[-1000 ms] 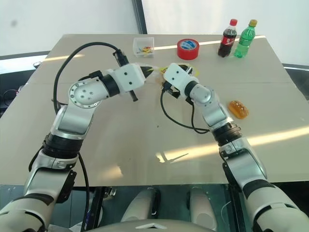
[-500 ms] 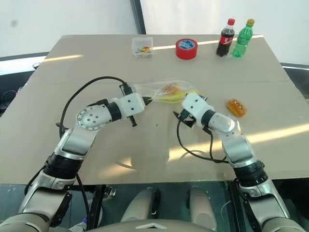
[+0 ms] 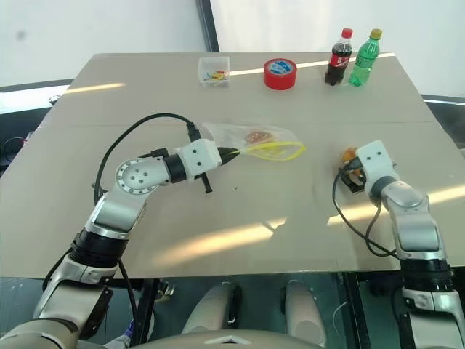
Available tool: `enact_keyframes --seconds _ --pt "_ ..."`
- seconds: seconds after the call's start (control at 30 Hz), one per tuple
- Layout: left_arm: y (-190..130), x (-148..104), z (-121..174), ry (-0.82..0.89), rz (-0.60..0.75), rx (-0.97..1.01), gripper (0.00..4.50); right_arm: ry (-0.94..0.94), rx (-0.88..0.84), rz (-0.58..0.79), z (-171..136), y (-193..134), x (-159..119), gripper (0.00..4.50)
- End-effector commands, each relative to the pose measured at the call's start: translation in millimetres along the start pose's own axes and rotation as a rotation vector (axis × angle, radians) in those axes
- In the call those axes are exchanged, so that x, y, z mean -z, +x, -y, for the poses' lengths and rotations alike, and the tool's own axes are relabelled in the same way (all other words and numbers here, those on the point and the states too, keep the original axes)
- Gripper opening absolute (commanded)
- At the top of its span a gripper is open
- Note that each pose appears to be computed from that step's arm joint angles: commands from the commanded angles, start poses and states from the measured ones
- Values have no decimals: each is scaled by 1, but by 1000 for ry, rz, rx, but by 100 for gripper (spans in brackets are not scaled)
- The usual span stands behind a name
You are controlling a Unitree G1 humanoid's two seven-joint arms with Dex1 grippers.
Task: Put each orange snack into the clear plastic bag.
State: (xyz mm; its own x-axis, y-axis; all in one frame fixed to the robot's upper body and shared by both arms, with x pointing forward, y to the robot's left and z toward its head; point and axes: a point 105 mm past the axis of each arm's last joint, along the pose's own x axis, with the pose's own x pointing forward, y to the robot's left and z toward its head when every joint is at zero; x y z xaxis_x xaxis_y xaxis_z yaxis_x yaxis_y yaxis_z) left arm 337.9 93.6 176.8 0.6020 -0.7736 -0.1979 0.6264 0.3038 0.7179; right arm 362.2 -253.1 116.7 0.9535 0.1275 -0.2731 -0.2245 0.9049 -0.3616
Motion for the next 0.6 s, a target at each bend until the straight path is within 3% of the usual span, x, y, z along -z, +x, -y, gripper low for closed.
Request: enact_keyframes --seconds 0.03,0.2,0.33,0.43,0.5,0.6 --pt "-8 -9 -14 20 32 -47 0 32 30 20 14 3 3 420" --pt "-9 -8 -17 -7 32 -62 0 68 59 40 24 8 5 420" --pt "-8 -8 -17 -12 31 -65 0 69 41 54 20 9 3 296" --pt "-8 -8 -18 -30 33 -71 0 61 28 56 16 6 3 150" --pt "-8 -8 -18 -51 37 -75 0 52 -9 88 8 2 -6 75" --pt "-8 -7 -19 -55 33 -76 0 34 -171 204 -27 -11 -39 75"
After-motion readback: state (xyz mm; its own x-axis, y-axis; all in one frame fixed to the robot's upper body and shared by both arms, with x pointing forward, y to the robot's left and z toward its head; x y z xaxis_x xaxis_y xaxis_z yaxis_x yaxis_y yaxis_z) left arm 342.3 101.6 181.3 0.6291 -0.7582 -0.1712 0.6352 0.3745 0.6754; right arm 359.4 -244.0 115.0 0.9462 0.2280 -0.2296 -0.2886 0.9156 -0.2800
